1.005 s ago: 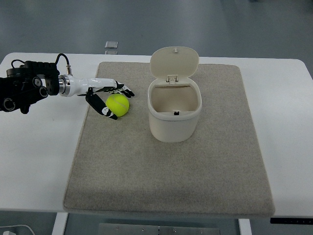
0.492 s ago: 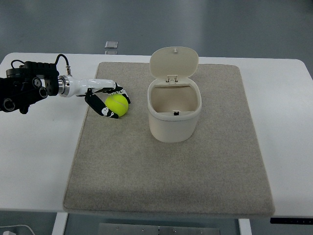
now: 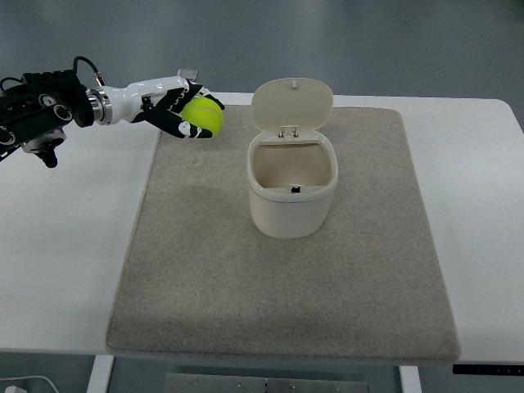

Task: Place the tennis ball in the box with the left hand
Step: 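Lift the ball with the left hand and carry it above the bin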

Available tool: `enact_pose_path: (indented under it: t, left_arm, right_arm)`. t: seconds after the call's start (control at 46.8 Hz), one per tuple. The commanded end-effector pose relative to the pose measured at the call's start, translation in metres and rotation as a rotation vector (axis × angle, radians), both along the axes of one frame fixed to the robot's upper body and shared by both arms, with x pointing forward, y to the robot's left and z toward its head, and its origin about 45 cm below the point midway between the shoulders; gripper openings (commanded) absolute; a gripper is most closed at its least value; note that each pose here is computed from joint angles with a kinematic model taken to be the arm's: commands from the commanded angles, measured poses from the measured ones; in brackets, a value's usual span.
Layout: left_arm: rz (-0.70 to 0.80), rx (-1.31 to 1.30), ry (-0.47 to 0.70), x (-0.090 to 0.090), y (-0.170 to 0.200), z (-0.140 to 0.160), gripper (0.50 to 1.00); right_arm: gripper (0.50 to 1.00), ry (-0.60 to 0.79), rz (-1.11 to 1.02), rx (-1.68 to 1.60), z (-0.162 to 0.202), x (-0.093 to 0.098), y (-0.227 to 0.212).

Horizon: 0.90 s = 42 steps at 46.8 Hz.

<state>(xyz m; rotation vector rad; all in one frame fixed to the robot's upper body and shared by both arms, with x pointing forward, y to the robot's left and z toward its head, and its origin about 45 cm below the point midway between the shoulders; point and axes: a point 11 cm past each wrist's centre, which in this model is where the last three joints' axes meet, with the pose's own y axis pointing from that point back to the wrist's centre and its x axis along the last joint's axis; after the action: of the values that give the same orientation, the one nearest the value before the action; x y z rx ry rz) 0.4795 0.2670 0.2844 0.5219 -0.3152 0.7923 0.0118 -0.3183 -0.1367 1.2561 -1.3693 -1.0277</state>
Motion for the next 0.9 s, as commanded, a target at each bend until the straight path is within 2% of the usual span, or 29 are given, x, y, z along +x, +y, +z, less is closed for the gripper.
enact_pose_path:
  t: [0.0,0.214,0.342,0.513,0.684,0.77,0.877]
  left_arm:
    - [0.042,-0.102,-0.011,0.007,-0.003,0.017,0.500]
    - [0.135,-0.332,-0.039,0.024,-0.010,0.072,0.500]
    - [0.106,-0.476,-0.062,0.030,-0.037,0.109,0.500]
    - [0.072,-0.637,-0.127,0.033,-0.053,0.161,0.500]
    - [-0.041,-0.724,-0.145,0.023,-0.086,0.190,0.500]
    - [-0.110,-0.739,-0.171,0.013,-0.103,0.213,0.500]
    - [-0.213,-0.729,-0.176,-0.005,-0.130,0.227,0.500]
  right_arm:
    - [0.938,0.000,0.000,0.000,0.000,0.000,0.000]
    - [0.938,0.000,0.000,0.000,0.000,0.000,0.000]
    - [0.938,0.000,0.000,0.000,0.000,0.000,0.000]
    - [0.938,0.000,0.000,0.000,0.000,0.000,0.000]
    - [0.938,0.000,0.000,0.000,0.000,0.000,0.000]
    - [0.938,0.000,0.000,0.000,0.000,0.000,0.000]
    - [0.938,0.000,0.000,0.000,0.000,0.000,0.000]
